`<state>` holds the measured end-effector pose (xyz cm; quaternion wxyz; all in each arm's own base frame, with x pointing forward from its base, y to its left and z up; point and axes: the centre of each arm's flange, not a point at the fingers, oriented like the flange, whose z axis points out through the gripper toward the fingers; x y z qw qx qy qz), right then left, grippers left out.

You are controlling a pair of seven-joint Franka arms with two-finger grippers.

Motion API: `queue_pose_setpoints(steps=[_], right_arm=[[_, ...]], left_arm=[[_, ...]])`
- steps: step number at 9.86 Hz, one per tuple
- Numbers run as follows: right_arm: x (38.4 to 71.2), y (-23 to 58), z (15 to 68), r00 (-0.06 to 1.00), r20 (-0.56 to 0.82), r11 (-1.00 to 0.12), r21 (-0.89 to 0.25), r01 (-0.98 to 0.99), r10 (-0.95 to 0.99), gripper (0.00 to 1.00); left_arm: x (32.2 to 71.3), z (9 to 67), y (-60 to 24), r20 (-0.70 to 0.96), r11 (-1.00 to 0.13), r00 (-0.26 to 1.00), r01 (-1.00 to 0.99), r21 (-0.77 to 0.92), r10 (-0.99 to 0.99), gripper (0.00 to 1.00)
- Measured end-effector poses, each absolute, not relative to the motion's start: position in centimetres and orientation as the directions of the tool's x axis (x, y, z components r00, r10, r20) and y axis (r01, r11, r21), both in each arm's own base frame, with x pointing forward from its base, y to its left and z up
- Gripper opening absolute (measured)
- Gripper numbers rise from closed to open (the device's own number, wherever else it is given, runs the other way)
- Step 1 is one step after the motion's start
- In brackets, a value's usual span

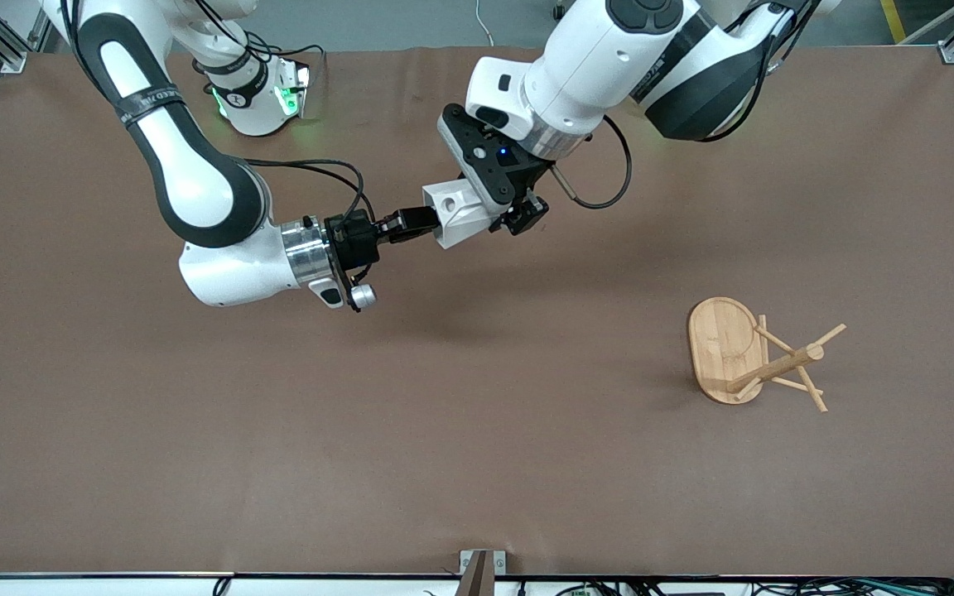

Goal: Hang cup on rack
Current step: 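Grasp the cup with the left gripper beside the right gripper, then open the right gripper and withdraw it while the left gripper holds the cup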

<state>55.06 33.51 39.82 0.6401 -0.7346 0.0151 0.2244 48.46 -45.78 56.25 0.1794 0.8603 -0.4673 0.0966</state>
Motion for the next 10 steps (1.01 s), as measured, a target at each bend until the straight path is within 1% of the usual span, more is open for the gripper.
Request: queue_pose_setpoints(steps=[2, 3, 4, 5, 6, 9, 10], right_arm=[[55.1, 33.5, 39.9, 0.9, -0.345, -0.179, -0.935, -0.305, 0.266, 0.04], [55.1, 33.5, 39.9, 0.9, -0.345, -0.178, -0.935, -0.306, 0.266, 0.06], [55.1, 33.5, 40.1, 0.901, -0.342, -0.173, -0.937, -0.305, 0.267, 0.18], [55.1, 33.4, 40.5, 0.904, -0.335, -0.171, -0.939, -0.298, 0.265, 0.33], [55.4, 32.6, 40.9, 0.911, -0.32, -0.19, -0.942, -0.277, 0.258, 0.49], [58.0, 25.4, 40.0, 0.941, -0.271, -0.35, -0.918, -0.188, 0.204, 0.94], [58.9, 22.3, 39.2, 0.948, -0.26, -0.42, -0.893, -0.165, 0.181, 1.0]], left_arm=[[48.4, 56.3, -45.8, 0.334, -0.499, 0.544, -0.839, 0.218, -0.77, 0.78], [48.4, 56.3, -45.8, 0.333, -0.498, 0.544, -0.839, 0.219, -0.77, 0.78], [48.3, 56.1, -46.0, 0.33, -0.496, 0.543, -0.84, 0.221, -0.773, 0.78], [48.2, 55.8, -46.2, 0.326, -0.493, 0.541, -0.841, 0.223, -0.775, 0.78], [48.2, 55.6, -46.3, 0.323, -0.492, 0.54, -0.841, 0.225, -0.777, 0.78], [48.2, 55.3, -46.1, 0.31, -0.494, 0.544, -0.839, 0.23, -0.78, 0.78], [48.5, 55.2, -45.9, 0.303, -0.504, 0.555, -0.831, 0.233, -0.775, 0.78]])
